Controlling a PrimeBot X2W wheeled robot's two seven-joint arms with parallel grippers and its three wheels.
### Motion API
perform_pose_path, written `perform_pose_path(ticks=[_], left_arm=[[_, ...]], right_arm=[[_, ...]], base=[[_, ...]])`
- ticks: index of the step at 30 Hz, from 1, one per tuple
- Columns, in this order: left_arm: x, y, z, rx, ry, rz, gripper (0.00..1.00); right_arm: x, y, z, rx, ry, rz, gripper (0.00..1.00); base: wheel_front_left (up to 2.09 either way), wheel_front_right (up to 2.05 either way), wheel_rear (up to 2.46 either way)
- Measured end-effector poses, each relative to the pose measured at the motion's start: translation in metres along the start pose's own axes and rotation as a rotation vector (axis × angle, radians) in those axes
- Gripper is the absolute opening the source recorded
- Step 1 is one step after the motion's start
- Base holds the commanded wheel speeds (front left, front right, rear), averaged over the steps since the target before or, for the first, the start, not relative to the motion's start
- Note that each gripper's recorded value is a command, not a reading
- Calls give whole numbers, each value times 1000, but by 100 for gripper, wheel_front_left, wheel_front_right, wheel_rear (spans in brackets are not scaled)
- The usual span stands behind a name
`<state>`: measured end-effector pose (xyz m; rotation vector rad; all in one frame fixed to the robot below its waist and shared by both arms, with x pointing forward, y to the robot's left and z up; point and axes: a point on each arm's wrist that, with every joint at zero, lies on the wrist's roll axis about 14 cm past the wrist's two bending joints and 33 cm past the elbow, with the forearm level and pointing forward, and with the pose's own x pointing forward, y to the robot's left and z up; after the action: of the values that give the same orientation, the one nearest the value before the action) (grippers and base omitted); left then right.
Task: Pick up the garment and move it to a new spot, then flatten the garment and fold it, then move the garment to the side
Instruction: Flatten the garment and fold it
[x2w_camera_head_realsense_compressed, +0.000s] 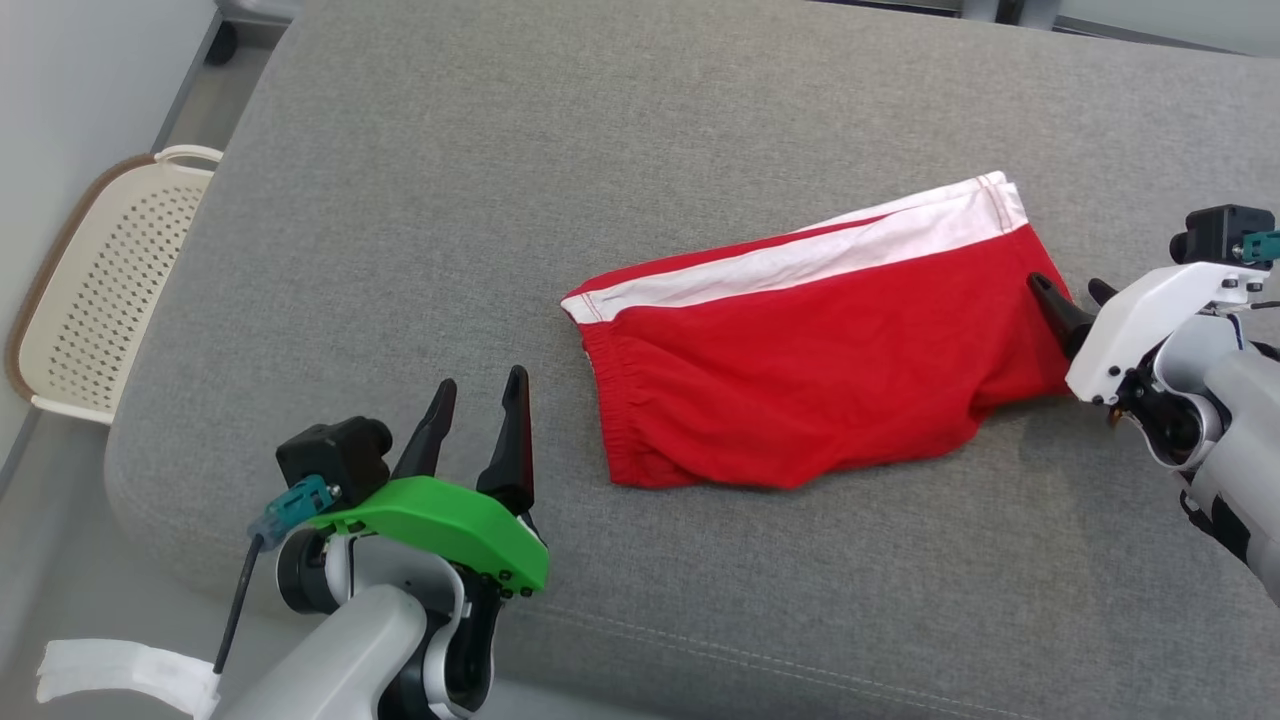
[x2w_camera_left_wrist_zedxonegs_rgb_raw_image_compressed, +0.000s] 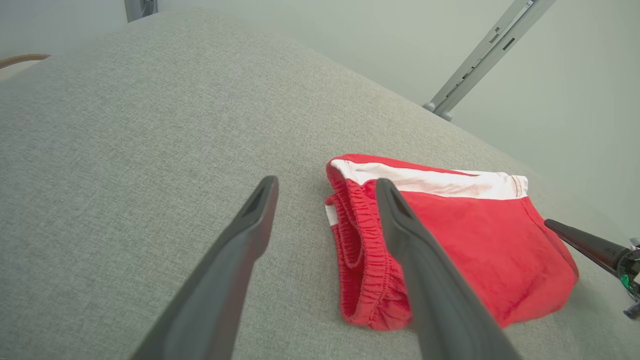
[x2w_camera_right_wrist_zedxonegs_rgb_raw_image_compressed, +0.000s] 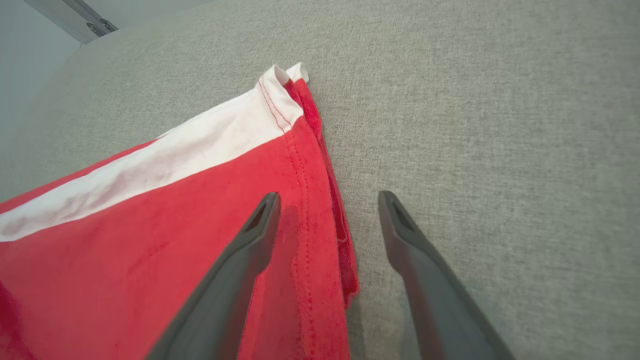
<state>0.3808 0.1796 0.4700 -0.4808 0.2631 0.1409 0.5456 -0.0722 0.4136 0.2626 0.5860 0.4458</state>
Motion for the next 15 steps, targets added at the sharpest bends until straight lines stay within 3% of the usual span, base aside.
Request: perform_pose_path(ticks=[15], left_arm=[[-13,20,4,-7,-15,64,100]], right_arm=[[35,3,-8,-16,149,-48,100]], base=[[0,0,0]])
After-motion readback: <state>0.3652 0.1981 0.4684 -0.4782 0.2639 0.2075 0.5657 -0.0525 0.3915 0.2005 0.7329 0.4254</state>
